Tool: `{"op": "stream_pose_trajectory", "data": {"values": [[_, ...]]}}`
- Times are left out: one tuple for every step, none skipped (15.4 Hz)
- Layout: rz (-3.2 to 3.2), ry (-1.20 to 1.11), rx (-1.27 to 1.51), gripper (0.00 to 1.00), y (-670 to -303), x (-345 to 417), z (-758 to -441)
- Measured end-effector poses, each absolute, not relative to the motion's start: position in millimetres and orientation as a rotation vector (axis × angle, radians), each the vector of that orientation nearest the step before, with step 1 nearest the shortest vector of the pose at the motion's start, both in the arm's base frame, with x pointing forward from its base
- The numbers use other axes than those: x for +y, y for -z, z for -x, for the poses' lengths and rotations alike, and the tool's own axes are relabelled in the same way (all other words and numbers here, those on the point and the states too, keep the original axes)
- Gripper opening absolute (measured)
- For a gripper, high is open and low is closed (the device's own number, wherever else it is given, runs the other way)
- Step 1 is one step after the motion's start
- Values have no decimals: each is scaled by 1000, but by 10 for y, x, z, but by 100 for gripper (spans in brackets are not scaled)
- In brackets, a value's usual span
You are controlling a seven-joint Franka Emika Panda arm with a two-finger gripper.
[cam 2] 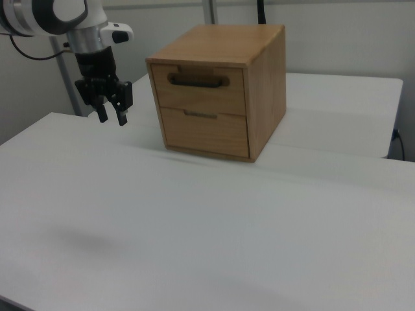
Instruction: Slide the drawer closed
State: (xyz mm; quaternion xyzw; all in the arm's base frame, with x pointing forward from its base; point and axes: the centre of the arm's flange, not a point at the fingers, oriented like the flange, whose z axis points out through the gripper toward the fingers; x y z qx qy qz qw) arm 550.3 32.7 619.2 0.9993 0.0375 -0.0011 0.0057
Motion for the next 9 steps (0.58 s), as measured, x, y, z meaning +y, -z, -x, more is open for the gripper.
{"op": "stream_pose_trajectory", "data": {"values": [[-3128,9,118,65,-6175,346,-5505],[-3128,12,111,76,-6163,358,-5506],[-3129,14,93,86,-6155,371,-5508],[-3129,16,80,97,-6150,378,-5510],[-3129,17,70,100,-6146,381,-5512],[-3129,18,65,100,-6140,379,-5515],[-3129,20,62,100,-6132,373,-5519],[-3129,23,58,100,-6123,363,-5525],[-3129,25,55,100,-6114,354,-5531]]}}
